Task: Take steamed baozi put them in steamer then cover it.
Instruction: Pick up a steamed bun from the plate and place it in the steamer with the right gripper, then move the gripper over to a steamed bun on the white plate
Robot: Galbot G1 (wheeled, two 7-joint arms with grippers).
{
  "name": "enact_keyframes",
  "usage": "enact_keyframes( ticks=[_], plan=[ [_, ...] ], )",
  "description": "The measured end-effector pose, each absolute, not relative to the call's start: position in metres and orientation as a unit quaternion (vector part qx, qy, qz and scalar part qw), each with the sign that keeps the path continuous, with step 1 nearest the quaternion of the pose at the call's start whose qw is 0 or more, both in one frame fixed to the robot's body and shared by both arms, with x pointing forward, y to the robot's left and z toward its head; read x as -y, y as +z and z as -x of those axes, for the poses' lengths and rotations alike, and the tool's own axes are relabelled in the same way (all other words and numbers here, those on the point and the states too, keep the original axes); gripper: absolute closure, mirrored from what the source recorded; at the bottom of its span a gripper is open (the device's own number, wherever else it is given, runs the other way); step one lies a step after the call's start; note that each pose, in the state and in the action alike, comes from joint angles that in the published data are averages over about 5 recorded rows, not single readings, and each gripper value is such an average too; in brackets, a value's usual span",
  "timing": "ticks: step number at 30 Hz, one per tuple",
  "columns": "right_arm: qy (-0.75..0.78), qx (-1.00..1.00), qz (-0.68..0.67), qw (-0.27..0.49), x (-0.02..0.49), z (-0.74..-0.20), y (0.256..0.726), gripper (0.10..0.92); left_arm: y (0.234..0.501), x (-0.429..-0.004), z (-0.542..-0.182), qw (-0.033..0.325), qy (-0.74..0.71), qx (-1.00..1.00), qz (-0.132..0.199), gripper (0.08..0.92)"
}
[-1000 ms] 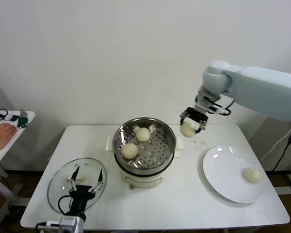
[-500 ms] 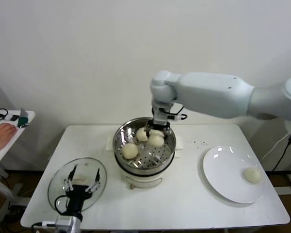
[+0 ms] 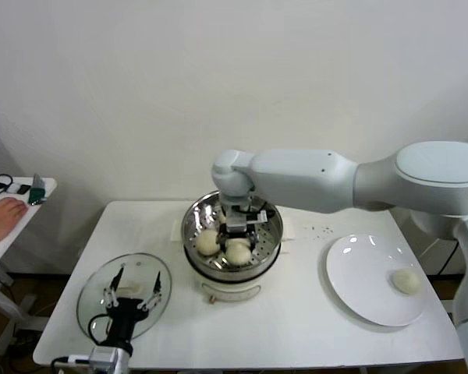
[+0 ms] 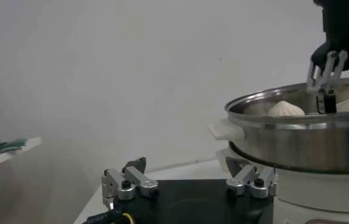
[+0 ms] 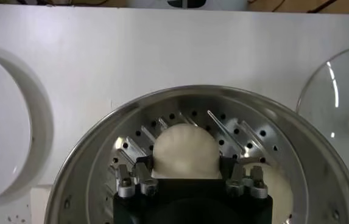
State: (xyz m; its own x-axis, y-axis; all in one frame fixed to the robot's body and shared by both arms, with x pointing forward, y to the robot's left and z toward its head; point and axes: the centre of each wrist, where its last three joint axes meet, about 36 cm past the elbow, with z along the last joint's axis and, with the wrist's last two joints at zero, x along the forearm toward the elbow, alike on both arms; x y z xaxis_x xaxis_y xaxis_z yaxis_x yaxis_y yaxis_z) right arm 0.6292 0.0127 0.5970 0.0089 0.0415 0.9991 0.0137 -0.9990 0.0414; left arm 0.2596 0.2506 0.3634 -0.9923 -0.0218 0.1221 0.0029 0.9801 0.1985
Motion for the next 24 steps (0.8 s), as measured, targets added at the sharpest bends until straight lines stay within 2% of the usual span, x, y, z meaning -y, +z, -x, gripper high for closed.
enact_keyframes(
  ticks=[4,7,17,24],
  plan=[
    [0.700,-0.024,-0.714,0.011,-0.016,-0.627,0.591,0.231,0.363,-0.251,-0.260,0.062,-0.099,0.993,-0.005,0.177],
    [0.700,-0.025,-0.713,0.010,-0.018,-0.627,0.591,0.204,0.363,-0.250,-0.261,0.062,-0.099,0.993,-0.006,0.177],
    [0.714,-0.006,-0.700,0.014,-0.007,-0.641,0.625,0.199,0.362,-0.246,-0.261,0.063,-0.094,0.994,-0.006,0.177],
    [0.725,0.058,-0.685,0.043,0.039,-0.662,0.668,0.199,0.360,-0.245,-0.260,0.063,-0.095,0.993,-0.002,0.177]
  ],
)
